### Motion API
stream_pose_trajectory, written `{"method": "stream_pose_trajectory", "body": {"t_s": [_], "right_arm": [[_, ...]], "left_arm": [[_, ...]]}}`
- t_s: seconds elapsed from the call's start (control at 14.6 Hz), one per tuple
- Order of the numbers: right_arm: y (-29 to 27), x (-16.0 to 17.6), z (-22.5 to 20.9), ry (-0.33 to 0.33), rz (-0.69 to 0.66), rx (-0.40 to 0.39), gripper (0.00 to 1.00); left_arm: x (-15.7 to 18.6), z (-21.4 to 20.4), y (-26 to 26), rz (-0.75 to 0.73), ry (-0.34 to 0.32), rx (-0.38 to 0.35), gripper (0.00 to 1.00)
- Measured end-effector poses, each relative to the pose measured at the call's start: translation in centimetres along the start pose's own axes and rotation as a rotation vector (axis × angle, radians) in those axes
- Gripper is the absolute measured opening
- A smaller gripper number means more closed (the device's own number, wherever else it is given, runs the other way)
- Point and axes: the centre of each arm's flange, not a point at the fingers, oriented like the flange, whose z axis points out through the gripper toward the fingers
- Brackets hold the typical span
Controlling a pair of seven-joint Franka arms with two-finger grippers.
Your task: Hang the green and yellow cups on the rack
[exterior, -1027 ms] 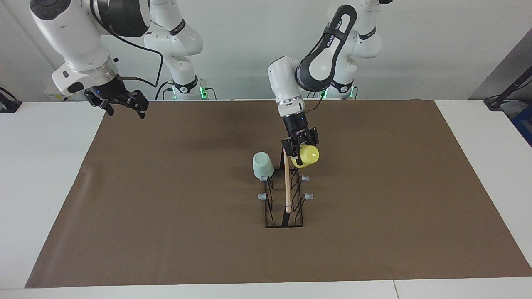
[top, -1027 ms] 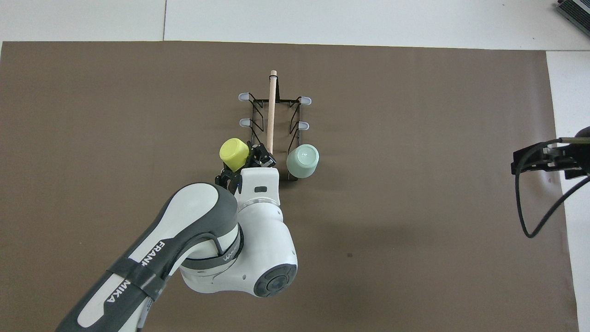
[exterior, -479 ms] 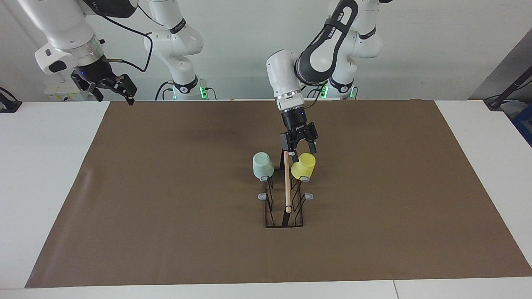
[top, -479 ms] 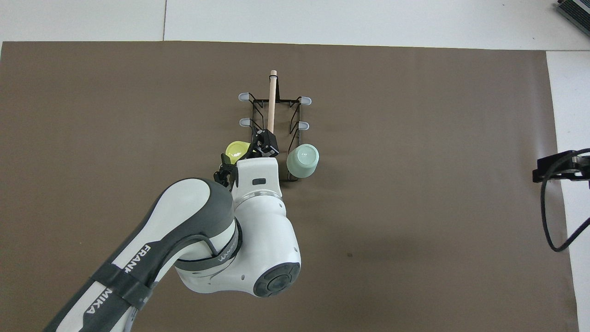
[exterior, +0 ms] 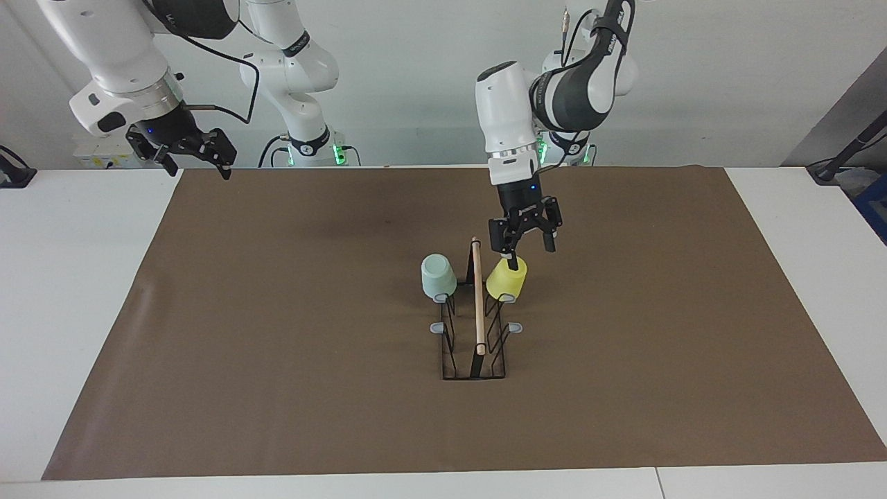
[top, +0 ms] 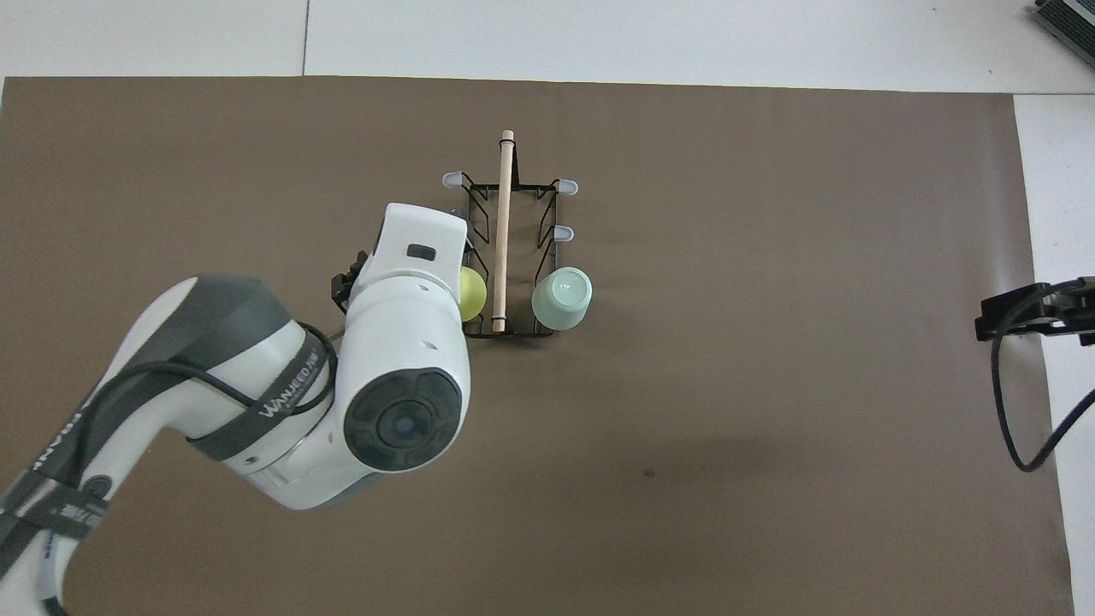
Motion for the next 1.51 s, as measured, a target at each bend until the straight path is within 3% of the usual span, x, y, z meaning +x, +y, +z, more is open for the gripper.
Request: {"method": "stream_pose_trajectory", "body": {"t_s": [0.34, 0.62, 0.89, 1.3, 1.51], "right_arm": [[-1.1, 0.5, 0.7, -0.015, -0.024, 0.004, 1.00], [-1.7, 0.5, 0.8, -0.016, -0.036, 0.003, 1.00], [-1.7, 0.5, 0.8, -0.016, -0.035, 0.003, 1.00], [-1.6, 0.5, 0.8, -0.016, -0.033, 0.004, 1.00], [-1.6, 0.5, 0.8, -0.016, -0.033, 0.004, 1.00]], "left_arm": [[8.4, -2.1, -6.7, 0.151, -0.122, -0.062, 1.00], [13.0, -2.8, -12.3, 0.352, -0.278, -0.070, 1.00], [17.4, -4.8, -17.0, 0.547, -0.414, -0.125, 1.00], [20.7, -6.2, -20.0, 0.639, -0.546, -0.126, 1.00], [21.4, -6.2, -20.7, 0.662, -0.573, -0.132, 1.00]]}}
